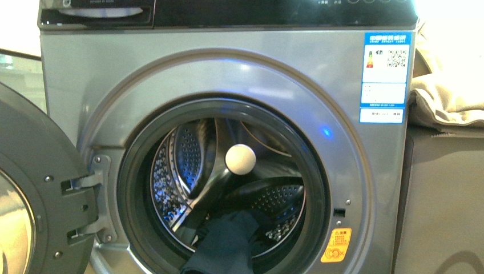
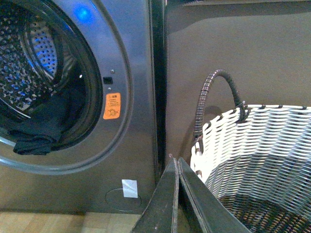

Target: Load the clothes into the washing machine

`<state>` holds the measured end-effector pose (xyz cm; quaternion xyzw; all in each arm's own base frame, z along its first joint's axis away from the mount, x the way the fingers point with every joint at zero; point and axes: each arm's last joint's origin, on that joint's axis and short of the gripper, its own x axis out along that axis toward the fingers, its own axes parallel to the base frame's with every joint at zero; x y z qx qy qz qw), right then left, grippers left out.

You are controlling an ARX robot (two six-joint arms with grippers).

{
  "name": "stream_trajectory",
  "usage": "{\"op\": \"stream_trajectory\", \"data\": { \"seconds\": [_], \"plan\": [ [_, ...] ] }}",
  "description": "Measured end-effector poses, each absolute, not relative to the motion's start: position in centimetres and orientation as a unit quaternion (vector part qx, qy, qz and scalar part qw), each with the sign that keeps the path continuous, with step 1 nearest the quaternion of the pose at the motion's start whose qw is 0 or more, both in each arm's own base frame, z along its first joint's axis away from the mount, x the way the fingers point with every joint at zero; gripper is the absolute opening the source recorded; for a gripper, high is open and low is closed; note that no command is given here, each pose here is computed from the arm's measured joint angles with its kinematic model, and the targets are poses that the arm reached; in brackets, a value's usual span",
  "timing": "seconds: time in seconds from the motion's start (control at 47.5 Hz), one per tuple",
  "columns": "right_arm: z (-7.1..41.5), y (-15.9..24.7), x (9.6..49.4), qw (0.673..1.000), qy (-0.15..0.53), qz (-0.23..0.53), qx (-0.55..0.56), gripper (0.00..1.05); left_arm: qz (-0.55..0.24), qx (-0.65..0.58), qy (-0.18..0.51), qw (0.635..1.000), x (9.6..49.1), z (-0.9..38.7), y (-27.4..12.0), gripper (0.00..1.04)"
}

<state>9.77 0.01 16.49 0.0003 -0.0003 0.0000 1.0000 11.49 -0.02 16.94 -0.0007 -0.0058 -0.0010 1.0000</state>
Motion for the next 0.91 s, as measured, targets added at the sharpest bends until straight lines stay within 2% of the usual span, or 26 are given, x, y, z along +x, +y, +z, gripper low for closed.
{"op": "stream_trajectory", "data": {
  "seconds": [0.379,0.463,0.779,0.906],
  "plan": [
    [16.5,0.0,9.8,1.000,0.000,0.000,0.000,0.02,-0.001,-0.001,-0.006,1.000,10.8,16.9,0.0,0.04],
    [16.5,0.0,9.8,1.000,0.000,0.000,0.000,0.02,-0.001,-0.001,0.012,1.000,10.1,16.4,0.0,0.04],
    [16.5,0.0,9.8,1.000,0.000,0.000,0.000,0.02,-0.001,-0.001,-0.002,1.000,9.7,16.6,0.0,0.04],
    [16.5,0.0,9.8,1.000,0.000,0.000,0.000,0.21,-0.001,-0.001,-0.002,1.000,9.7,16.6,0.0,0.24]
  ]
}}
